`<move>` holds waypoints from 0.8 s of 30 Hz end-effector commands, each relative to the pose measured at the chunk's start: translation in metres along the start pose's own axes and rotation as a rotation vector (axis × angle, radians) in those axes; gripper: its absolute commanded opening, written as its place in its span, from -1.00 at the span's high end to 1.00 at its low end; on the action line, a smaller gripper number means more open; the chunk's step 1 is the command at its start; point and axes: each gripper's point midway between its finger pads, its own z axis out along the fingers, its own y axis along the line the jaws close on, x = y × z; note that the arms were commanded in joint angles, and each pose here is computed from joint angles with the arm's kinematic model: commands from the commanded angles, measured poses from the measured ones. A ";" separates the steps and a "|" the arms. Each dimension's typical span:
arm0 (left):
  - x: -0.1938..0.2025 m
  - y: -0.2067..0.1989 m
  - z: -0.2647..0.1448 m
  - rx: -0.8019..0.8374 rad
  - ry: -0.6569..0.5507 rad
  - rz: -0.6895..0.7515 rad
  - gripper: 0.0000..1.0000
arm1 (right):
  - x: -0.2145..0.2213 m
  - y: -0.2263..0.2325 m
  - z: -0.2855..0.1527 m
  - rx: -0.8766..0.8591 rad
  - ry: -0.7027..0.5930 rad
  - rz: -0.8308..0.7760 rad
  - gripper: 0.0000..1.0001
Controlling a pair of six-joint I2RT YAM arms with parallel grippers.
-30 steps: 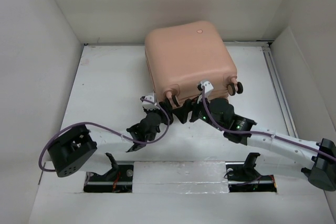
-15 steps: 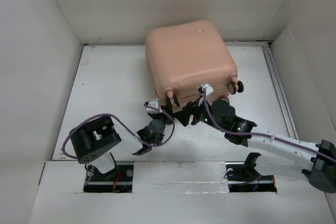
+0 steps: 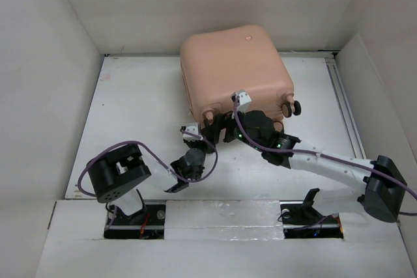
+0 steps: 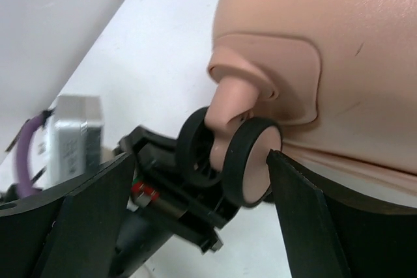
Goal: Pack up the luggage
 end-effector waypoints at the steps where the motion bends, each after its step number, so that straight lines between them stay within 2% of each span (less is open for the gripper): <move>1: -0.049 -0.003 0.003 -0.017 -0.148 -0.146 1.00 | -0.021 -0.003 0.014 0.052 -0.058 0.025 -0.78; 4: -0.049 -0.004 0.003 -0.016 -0.148 -0.155 1.00 | -0.020 -0.016 0.021 0.118 -0.055 0.033 -0.85; 9: -0.046 -0.001 0.002 -0.018 -0.143 -0.157 1.00 | -0.017 -0.023 0.034 0.167 -0.042 0.039 -0.80; 12: -0.047 -0.002 0.002 -0.017 -0.143 -0.166 1.00 | -0.017 -0.025 0.041 0.179 -0.039 0.037 -0.48; 13: -0.045 -0.001 0.002 -0.020 -0.138 -0.159 1.00 | -0.013 -0.029 0.044 0.195 -0.033 0.035 -0.30; 15: -0.043 0.001 0.001 -0.022 -0.133 -0.161 1.00 | -0.012 -0.033 0.046 0.209 -0.025 0.035 -0.15; 16: -0.044 0.005 0.002 -0.031 -0.138 -0.161 1.00 | -0.006 -0.036 0.048 0.219 -0.008 0.031 0.06; 17: -0.039 0.009 0.001 -0.038 -0.126 -0.143 1.00 | -0.006 -0.036 0.048 0.219 -0.008 0.031 0.48; 19: -0.043 0.015 0.004 -0.057 -0.135 -0.151 1.00 | -0.005 -0.045 0.042 0.242 -0.008 0.022 0.75; 20: -0.041 0.019 0.002 -0.062 -0.125 -0.138 1.00 | -0.005 -0.046 0.040 0.243 -0.008 0.022 0.95; 23: -0.043 0.028 0.001 -0.096 -0.131 -0.141 1.00 | -0.007 -0.054 0.030 0.251 -0.009 0.020 1.00; 24: -0.045 0.028 0.000 -0.095 -0.133 -0.143 1.00 | -0.005 -0.054 0.027 0.241 -0.004 0.012 0.90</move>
